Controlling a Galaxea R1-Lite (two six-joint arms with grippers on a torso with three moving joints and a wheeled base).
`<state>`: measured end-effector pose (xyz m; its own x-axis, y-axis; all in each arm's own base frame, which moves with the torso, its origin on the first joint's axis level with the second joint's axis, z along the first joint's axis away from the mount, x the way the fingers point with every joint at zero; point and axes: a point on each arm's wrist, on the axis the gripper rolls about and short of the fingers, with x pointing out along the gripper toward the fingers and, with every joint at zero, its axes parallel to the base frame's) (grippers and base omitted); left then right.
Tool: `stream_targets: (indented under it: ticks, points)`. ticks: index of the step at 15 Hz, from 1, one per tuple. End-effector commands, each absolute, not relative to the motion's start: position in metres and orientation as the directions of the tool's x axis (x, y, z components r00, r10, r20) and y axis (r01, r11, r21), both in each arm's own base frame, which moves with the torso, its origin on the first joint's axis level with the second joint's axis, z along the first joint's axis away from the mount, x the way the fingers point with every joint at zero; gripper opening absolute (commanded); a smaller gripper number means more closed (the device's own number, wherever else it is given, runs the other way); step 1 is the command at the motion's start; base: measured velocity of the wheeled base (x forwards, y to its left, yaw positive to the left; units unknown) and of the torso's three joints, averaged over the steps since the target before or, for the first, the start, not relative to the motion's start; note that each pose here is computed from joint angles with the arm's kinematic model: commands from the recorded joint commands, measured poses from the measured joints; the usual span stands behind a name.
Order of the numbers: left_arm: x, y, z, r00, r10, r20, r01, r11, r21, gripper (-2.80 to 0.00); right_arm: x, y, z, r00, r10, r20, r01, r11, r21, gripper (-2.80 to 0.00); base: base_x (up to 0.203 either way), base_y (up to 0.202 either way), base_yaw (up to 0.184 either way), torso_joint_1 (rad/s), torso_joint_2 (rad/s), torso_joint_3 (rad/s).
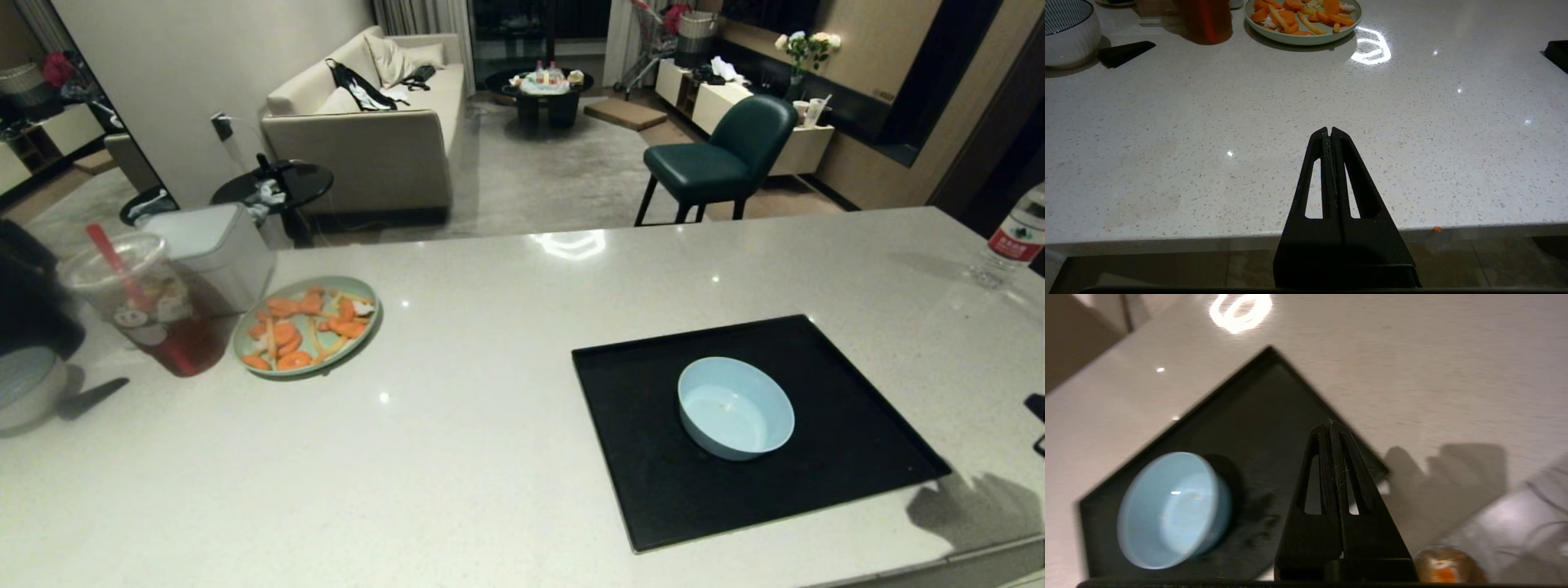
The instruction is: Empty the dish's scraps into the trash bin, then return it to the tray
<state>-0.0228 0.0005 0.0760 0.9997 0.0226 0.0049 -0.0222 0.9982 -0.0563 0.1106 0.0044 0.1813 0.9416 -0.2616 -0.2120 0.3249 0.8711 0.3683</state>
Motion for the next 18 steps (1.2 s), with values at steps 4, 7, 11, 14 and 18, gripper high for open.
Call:
stream_targets:
  ticks: [4,7,11,14,18]
  points:
    - [-0.023,0.001,0.076,1.000,0.022,0.005,-0.022,0.998,-0.057,-2.80,0.030,-0.006,0.150,0.954,-0.299,-0.018,0.293,0.921,0.258,-2.80,0.000,0.000,0.000,0.000,0.00,0.000]
    - [-0.023,0.001,0.076,1.000,0.023,0.005,-0.023,0.998,-0.057,-2.80,0.001,-0.008,0.129,0.964,-0.258,0.068,0.243,0.954,0.179,-2.80,0.000,0.000,0.000,0.000,0.00,0.000]
    - [-0.023,0.001,0.076,1.000,0.023,0.005,-0.023,0.998,-0.058,-2.80,0.003,-0.003,0.100,0.996,-0.048,-0.069,0.054,0.994,0.097,-2.80,0.000,0.000,0.000,0.000,0.00,0.000]
    - [-0.023,0.001,0.076,1.000,0.023,0.005,-0.023,0.998,-0.058,-2.80,0.002,-0.001,0.093,0.991,0.019,-0.136,-0.013,0.999,0.042,-2.80,0.000,0.000,0.000,0.000,0.00,0.000]
    - [-0.023,0.001,0.076,1.000,0.023,0.006,-0.023,0.998,-0.057,-2.80,-0.003,-0.001,0.085,0.981,-0.085,-0.176,0.084,0.996,-0.013,-2.80,0.000,0.000,0.000,0.000,0.00,0.000]
